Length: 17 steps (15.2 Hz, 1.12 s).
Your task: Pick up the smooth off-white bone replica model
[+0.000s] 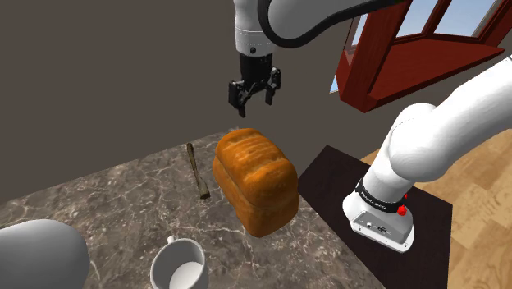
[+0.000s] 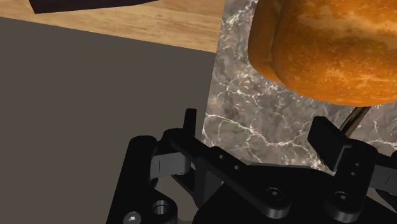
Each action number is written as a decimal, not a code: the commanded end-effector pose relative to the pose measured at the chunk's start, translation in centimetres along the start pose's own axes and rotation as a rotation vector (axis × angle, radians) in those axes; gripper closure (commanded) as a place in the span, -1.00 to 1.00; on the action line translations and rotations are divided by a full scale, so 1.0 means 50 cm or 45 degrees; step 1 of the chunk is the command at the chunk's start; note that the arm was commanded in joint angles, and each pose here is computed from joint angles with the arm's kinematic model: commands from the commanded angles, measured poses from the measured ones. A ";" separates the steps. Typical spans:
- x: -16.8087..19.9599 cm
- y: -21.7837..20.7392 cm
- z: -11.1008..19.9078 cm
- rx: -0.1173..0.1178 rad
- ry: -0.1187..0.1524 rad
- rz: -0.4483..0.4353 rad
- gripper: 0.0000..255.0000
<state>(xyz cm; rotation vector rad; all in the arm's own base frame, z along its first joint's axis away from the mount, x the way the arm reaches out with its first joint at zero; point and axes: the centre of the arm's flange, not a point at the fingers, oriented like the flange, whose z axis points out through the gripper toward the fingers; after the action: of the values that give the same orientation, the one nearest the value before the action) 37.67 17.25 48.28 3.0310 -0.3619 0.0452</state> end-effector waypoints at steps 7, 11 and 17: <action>0.018 -0.185 0.107 0.003 0.007 0.050 -1.00; 0.029 -0.278 0.156 0.003 0.010 0.073 -1.00; 0.048 -0.408 0.226 0.004 0.014 0.107 -1.00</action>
<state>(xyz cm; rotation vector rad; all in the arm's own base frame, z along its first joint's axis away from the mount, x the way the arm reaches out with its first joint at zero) 44.63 34.47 35.98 3.0173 -0.4796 0.0669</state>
